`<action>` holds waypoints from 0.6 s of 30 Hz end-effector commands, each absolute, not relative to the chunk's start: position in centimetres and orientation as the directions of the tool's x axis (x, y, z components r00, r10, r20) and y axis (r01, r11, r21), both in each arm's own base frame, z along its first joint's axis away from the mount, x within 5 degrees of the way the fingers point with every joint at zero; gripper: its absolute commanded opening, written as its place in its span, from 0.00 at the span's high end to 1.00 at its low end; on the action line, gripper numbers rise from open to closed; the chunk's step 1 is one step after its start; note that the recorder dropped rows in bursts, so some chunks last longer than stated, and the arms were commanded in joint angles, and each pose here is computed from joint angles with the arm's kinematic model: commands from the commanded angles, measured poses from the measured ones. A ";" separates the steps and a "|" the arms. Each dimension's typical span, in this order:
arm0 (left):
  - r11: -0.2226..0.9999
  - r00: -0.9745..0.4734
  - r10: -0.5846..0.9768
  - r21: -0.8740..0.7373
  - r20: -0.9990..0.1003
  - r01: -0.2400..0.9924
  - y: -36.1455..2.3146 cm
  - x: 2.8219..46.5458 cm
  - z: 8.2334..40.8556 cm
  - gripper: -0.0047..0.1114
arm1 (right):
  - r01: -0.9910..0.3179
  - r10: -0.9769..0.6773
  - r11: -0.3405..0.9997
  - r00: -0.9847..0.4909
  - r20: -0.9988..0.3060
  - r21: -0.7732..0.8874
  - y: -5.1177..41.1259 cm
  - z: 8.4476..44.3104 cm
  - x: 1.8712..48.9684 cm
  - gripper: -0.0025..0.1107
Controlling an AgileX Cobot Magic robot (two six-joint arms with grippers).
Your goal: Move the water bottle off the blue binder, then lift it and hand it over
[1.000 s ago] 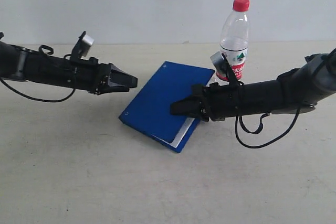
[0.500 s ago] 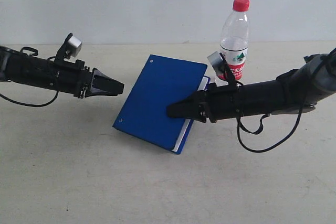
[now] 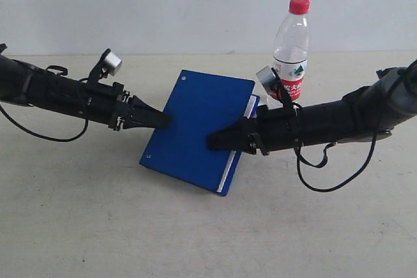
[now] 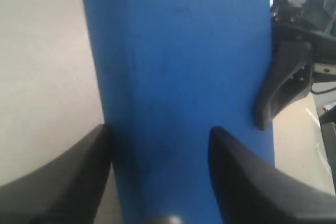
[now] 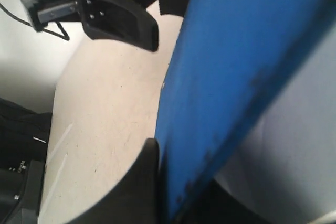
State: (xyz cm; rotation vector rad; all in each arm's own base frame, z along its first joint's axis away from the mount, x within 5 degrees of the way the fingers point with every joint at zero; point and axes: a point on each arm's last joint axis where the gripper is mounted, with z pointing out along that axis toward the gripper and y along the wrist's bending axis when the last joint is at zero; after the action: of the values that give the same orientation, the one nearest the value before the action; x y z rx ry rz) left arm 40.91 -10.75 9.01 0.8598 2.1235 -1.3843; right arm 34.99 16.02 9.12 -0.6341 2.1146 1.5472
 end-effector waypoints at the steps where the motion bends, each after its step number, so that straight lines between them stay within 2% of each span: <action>1: 0.275 -0.702 0.269 -0.646 -0.659 0.712 -11.4 40.7 8.0 0.49 | -0.614 -0.107 0.228 -0.787 -0.608 0.755 16.1 9.5 34.8 0.98; 7: 0.285 -0.734 0.259 -0.677 -0.628 0.679 -11.4 40.9 7.1 0.32 | -0.608 -0.124 0.227 -0.793 -0.596 0.761 16.1 9.4 34.7 0.98; 14: 0.275 -0.716 0.237 -0.662 -0.657 0.698 -12.1 41.5 7.6 0.34 | -0.604 -0.124 0.227 -0.796 -0.593 0.764 16.1 9.4 34.7 0.98; 18: 0.244 -0.697 0.237 -0.653 -0.677 0.717 -13.8 41.2 7.8 0.43 | -0.608 -0.151 0.215 -0.794 -0.589 0.764 16.7 9.4 34.3 0.98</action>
State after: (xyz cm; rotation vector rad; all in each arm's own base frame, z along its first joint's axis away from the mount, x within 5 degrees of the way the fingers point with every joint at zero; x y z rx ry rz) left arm 41.47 -12.36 7.30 0.8269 2.1259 -1.4364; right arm 34.78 16.00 8.82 -0.6382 2.1435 1.5626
